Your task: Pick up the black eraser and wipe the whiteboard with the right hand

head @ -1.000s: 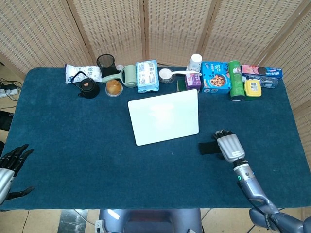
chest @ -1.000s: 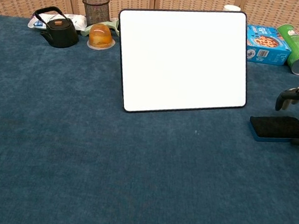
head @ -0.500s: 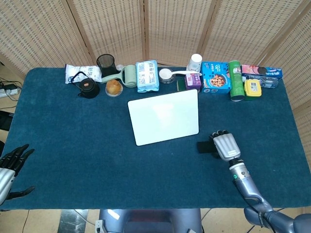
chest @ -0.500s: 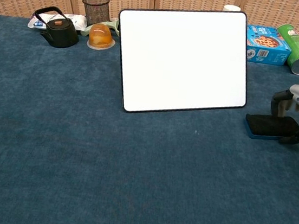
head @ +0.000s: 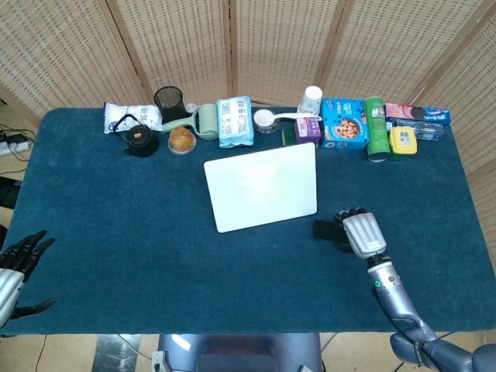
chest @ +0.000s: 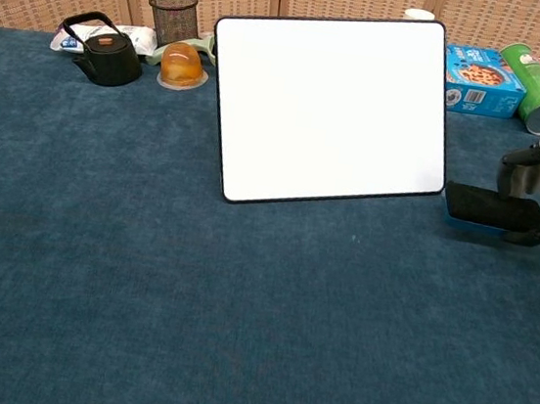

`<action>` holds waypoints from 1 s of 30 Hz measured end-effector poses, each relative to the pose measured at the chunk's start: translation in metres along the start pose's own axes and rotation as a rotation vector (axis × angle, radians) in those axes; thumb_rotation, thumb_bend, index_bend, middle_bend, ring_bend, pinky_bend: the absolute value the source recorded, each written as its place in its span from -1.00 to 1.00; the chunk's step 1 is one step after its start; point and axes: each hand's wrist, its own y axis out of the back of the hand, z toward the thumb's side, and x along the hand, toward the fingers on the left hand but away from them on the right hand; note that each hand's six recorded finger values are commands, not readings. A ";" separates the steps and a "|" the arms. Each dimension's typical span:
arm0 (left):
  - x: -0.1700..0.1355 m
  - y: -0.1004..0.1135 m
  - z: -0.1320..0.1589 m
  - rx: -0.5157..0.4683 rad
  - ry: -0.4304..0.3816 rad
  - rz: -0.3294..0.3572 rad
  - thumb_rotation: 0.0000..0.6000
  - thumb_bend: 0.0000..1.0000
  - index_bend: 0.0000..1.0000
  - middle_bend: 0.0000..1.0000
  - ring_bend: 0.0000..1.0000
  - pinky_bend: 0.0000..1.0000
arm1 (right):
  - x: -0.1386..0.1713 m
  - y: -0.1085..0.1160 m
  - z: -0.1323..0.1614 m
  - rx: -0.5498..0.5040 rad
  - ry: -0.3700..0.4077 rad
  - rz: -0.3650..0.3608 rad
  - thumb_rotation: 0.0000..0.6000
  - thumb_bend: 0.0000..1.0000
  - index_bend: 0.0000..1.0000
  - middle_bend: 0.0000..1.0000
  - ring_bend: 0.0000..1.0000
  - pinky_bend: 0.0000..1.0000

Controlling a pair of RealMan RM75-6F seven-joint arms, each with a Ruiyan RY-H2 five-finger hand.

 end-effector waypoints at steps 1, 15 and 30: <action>0.000 0.000 0.000 0.000 0.000 0.000 1.00 -0.86 -1.00 -1.00 -1.00 -0.79 | 0.001 0.003 0.000 -0.005 0.001 -0.010 1.00 -0.47 0.07 0.21 0.00 -0.05; 0.000 -0.003 0.003 0.010 -0.008 -0.010 1.00 -0.86 -1.00 -1.00 -1.00 -0.79 | -0.031 0.073 0.052 0.008 0.173 -0.346 1.00 -0.32 0.09 0.23 0.05 0.09; 0.002 -0.003 0.002 0.006 -0.005 -0.016 1.00 -0.86 -1.00 -1.00 -1.00 -0.79 | -0.089 0.083 0.114 0.195 0.336 -0.449 1.00 -0.28 0.09 0.23 0.07 0.16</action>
